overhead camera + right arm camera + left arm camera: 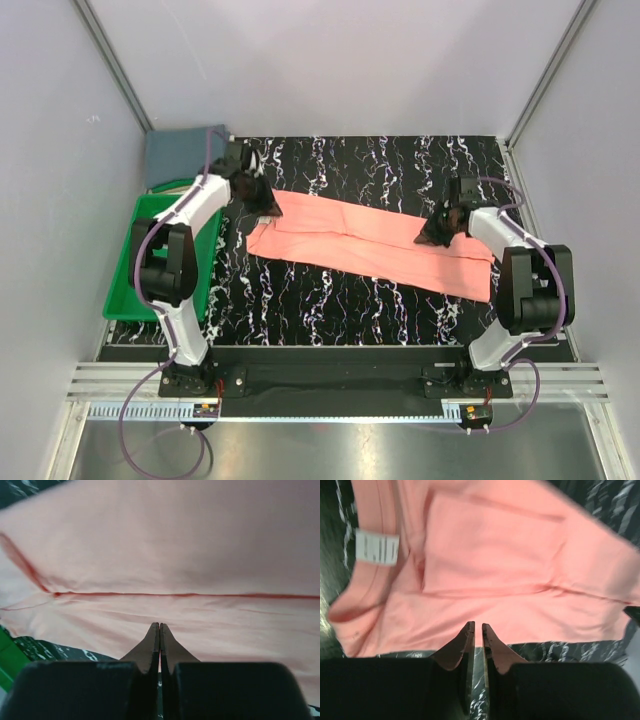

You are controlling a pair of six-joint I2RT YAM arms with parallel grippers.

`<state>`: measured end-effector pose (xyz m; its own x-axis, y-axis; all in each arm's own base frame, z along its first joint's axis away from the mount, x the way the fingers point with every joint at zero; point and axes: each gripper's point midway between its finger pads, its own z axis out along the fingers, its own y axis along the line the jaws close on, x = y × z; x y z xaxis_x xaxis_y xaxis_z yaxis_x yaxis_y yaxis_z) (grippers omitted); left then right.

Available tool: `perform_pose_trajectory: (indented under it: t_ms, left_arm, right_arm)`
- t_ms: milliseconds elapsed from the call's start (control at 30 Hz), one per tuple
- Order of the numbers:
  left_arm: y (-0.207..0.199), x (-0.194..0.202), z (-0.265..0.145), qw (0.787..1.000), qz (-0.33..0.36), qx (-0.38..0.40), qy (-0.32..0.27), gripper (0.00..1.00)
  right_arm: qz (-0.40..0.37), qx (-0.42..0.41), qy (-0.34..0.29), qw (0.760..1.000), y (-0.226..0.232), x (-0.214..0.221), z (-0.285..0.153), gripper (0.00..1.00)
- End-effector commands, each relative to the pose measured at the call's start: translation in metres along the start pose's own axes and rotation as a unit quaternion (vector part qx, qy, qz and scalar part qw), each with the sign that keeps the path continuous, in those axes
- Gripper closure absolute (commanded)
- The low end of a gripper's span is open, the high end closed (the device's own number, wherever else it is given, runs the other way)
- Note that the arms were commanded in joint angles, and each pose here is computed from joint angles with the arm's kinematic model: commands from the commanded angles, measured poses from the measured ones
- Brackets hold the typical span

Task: Fold and stack the t-shirts
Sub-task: Fold the tshirt

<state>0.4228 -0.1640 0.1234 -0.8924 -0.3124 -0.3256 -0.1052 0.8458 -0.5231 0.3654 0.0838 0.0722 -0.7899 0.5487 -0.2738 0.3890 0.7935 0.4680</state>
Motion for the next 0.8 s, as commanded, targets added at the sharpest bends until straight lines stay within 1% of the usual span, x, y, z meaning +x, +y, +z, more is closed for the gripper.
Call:
perform_pose_trajectory:
  t_ms: [0,33,100,200,233,400,500,600,667,700,767]
  left_arm:
    - [0.030,0.032,0.013,0.998,-0.019,-0.058,0.022,0.84]
    - [0.038,0.040,0.014,0.997,-0.022,-0.073,0.026,0.84]
    - [0.039,0.051,0.020,0.996,-0.011,-0.085,0.033,0.84]
    - [0.055,0.068,0.030,0.991,-0.014,-0.122,0.046,0.85]
    - [0.070,0.072,0.032,0.987,-0.017,-0.152,0.042,0.86]
    - [0.107,0.070,0.035,0.970,-0.007,-0.242,0.019,0.86]
    - [0.117,0.068,0.042,0.963,-0.004,-0.267,0.024,0.86]
    - [0.116,0.060,0.043,0.962,-0.001,-0.273,0.022,0.86]
    - [0.109,0.055,0.046,0.966,0.005,-0.258,0.024,0.86]
    - [0.097,0.048,0.050,0.971,0.007,-0.237,0.025,0.85]
    - [0.089,0.041,0.055,0.975,0.015,-0.222,0.025,0.85]
  right_arm:
    - [0.028,0.039,0.019,0.999,-0.024,0.024,0.000,1.00]
    - [0.026,0.053,0.015,0.998,-0.031,0.026,0.002,1.00]
    - [0.020,0.076,0.028,0.997,-0.047,0.037,0.008,1.00]
    - [0.017,0.113,0.045,0.992,-0.071,0.049,0.015,1.00]
    - [0.018,0.131,0.042,0.990,-0.081,0.050,0.016,1.00]
    - [0.020,0.172,0.037,0.984,-0.106,0.052,0.017,1.00]
    - [0.019,0.176,0.031,0.984,-0.107,0.049,0.016,1.00]
    - [0.022,0.178,0.033,0.983,-0.109,0.050,0.017,1.00]
    - [0.023,0.175,0.028,0.984,-0.108,0.047,0.015,1.00]
    - [0.023,0.170,0.024,0.985,-0.104,0.044,0.014,1.00]
    - [0.022,0.145,0.014,0.989,-0.090,0.037,0.008,1.00]
